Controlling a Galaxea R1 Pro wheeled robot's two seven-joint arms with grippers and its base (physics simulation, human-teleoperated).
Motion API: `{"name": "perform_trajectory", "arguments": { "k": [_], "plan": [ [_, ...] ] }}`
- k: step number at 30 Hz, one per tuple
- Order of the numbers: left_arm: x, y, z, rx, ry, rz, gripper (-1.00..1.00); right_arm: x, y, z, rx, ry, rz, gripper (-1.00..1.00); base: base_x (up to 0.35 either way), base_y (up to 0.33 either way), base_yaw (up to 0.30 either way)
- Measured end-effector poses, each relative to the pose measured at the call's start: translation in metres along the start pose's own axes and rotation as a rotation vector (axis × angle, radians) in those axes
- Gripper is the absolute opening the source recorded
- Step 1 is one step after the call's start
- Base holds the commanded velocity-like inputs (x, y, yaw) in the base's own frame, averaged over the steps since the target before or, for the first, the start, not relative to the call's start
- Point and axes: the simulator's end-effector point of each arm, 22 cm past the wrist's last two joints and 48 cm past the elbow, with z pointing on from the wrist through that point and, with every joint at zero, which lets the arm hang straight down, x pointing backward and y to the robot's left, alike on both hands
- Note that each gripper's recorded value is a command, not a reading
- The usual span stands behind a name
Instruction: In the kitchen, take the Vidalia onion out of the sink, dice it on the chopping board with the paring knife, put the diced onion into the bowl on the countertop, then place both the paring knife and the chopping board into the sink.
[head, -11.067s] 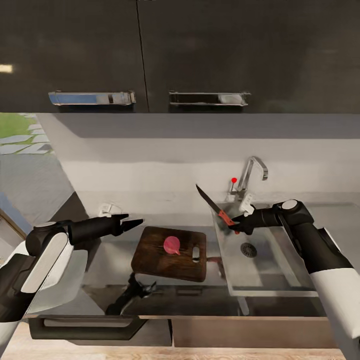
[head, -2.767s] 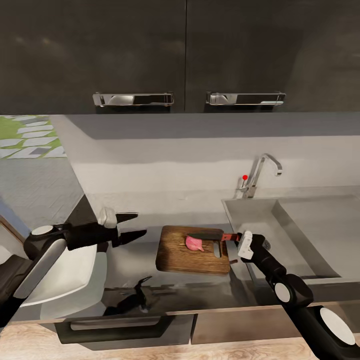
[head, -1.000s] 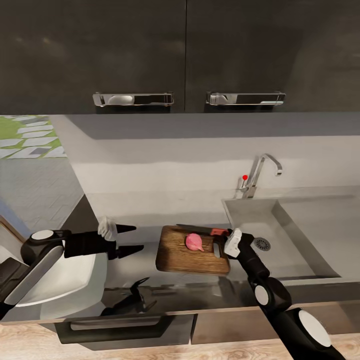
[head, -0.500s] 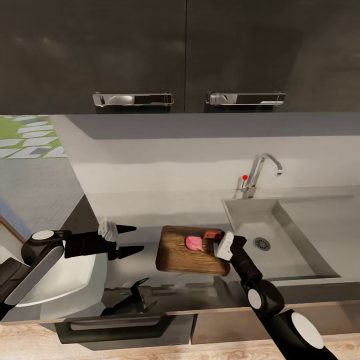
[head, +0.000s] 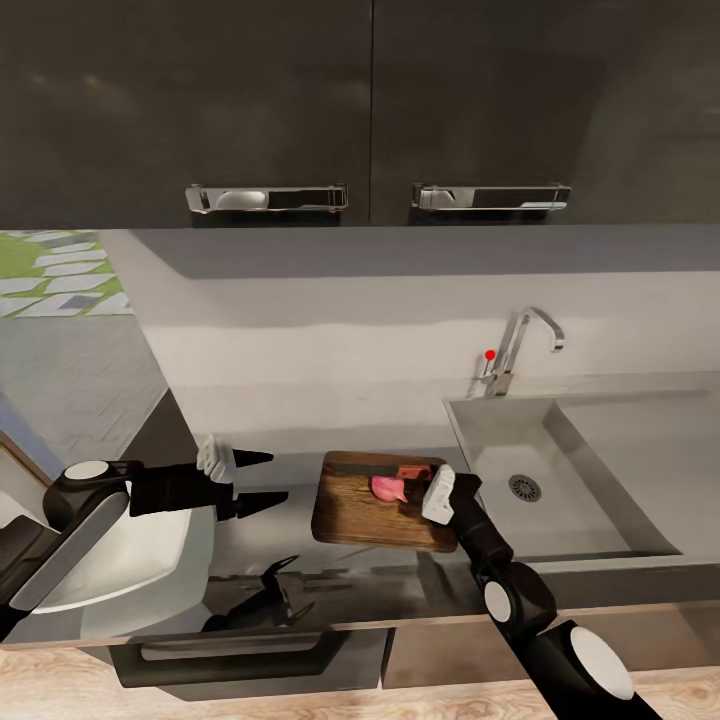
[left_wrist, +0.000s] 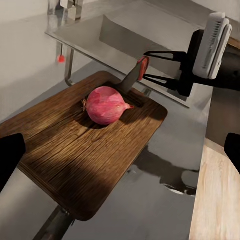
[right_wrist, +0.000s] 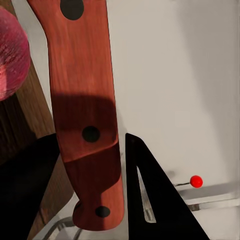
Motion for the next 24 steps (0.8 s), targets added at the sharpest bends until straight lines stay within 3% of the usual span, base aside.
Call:
{"name": "perform_trajectory", "arguments": {
  "k": [9, 24],
  "plan": [
    [0.016, -0.015, 0.012, 0.041, 0.037, -0.005, 1.0, -0.011, -0.001, 0.002, 0.011, -0.008, -0.025, -1.0, 0.0, 0.0, 0.0],
    [0.016, -0.023, 0.02, 0.061, 0.031, -0.008, 1.0, -0.014, 0.0, 0.003, 0.013, -0.011, -0.024, -1.0, 0.0, 0.0, 0.0]
  ]
}}
